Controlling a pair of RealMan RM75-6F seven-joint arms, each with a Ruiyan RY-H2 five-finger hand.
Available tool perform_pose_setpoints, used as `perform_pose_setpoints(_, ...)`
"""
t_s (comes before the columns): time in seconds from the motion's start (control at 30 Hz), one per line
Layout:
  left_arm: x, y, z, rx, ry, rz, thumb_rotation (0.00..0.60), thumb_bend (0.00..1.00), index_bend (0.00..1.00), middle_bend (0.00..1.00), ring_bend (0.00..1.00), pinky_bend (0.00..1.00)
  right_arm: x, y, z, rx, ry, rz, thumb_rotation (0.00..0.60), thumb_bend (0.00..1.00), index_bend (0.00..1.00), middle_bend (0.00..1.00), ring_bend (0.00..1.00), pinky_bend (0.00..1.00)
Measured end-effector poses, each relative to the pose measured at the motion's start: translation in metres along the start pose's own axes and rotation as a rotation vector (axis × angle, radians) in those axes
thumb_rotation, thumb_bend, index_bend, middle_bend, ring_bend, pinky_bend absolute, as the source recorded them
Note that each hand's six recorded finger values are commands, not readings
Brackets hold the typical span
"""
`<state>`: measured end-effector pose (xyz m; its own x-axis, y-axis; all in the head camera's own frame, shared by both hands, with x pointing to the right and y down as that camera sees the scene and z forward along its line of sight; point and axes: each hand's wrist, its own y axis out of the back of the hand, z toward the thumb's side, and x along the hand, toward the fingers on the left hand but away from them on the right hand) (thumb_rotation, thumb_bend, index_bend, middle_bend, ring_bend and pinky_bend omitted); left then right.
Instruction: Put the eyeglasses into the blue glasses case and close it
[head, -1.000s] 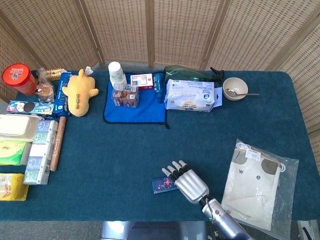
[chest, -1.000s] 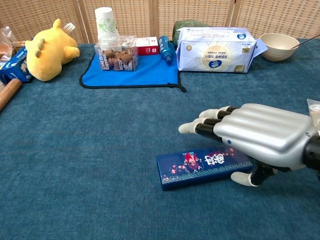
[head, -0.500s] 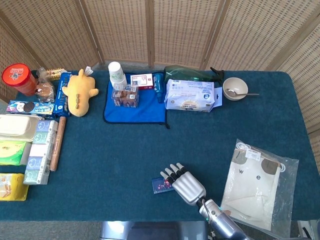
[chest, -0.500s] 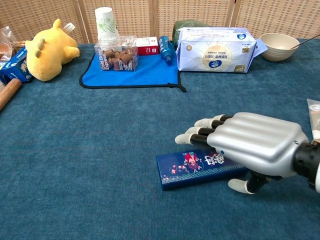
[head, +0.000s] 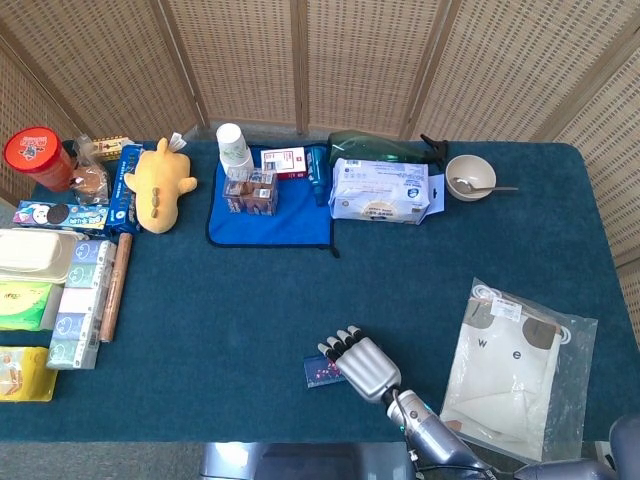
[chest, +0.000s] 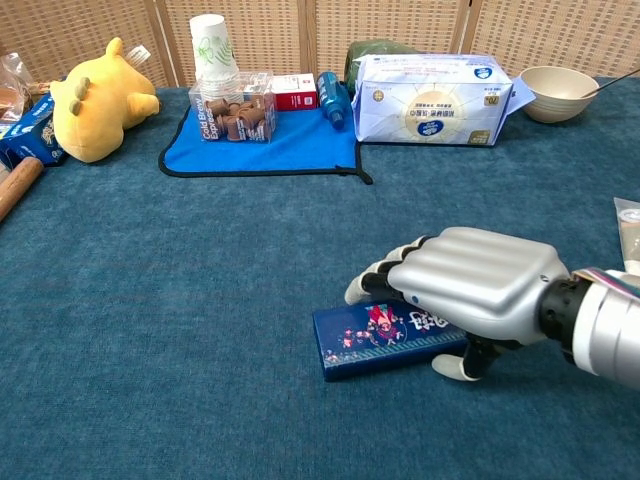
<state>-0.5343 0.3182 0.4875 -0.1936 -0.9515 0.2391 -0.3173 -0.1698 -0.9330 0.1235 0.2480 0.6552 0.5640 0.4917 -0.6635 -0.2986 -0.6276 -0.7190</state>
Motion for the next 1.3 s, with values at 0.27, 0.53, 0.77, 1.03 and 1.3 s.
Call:
perform_pose_setpoints(0.27, 0.0, -0.001, -0.002, -0.001, 0.003, -0.002, 0.6, 0.29, 0.13, 0.09, 0.0, 0.0, -0.006, 0.007, 0.001, -0.059, -0.005, -0.031, 0.6, 0.29, 0.5, 0.44, 0.38, 0.4)
perform_pose_setpoints(0.53, 0.002, -0.002, -0.001, -0.001, 0.001, -0.007, 0.6, 0.29, 0.12, 0.09, 0.0, 0.0, -0.008, 0.018, -0.007, -0.11, -0.022, -0.062, 0.6, 0.29, 0.5, 0.44, 0.39, 0.4)
perform_pose_setpoints(0.77, 0.006, -0.004, 0.006, -0.004, -0.012, -0.01, 0.6, 0.29, 0.12, 0.09, 0.0, 0.0, -0.014, 0.04, -0.034, -0.15, -0.082, -0.123, 0.6, 0.28, 0.5, 0.43, 0.38, 0.4)
perform_pose_setpoints(1.03, 0.012, -0.008, 0.016, -0.01, -0.03, -0.017, 0.6, 0.29, 0.12, 0.09, 0.0, 0.0, -0.03, 0.054, -0.069, -0.163, -0.161, -0.14, 0.6, 0.28, 0.49, 0.42, 0.37, 0.38)
perform_pose_setpoints(1.3, 0.015, -0.012, 0.022, -0.011, -0.039, -0.035, 0.6, 0.29, 0.12, 0.09, 0.0, 0.0, -0.047, 0.054, -0.09, -0.18, -0.222, -0.115, 0.6, 0.28, 0.3, 0.26, 0.19, 0.27)
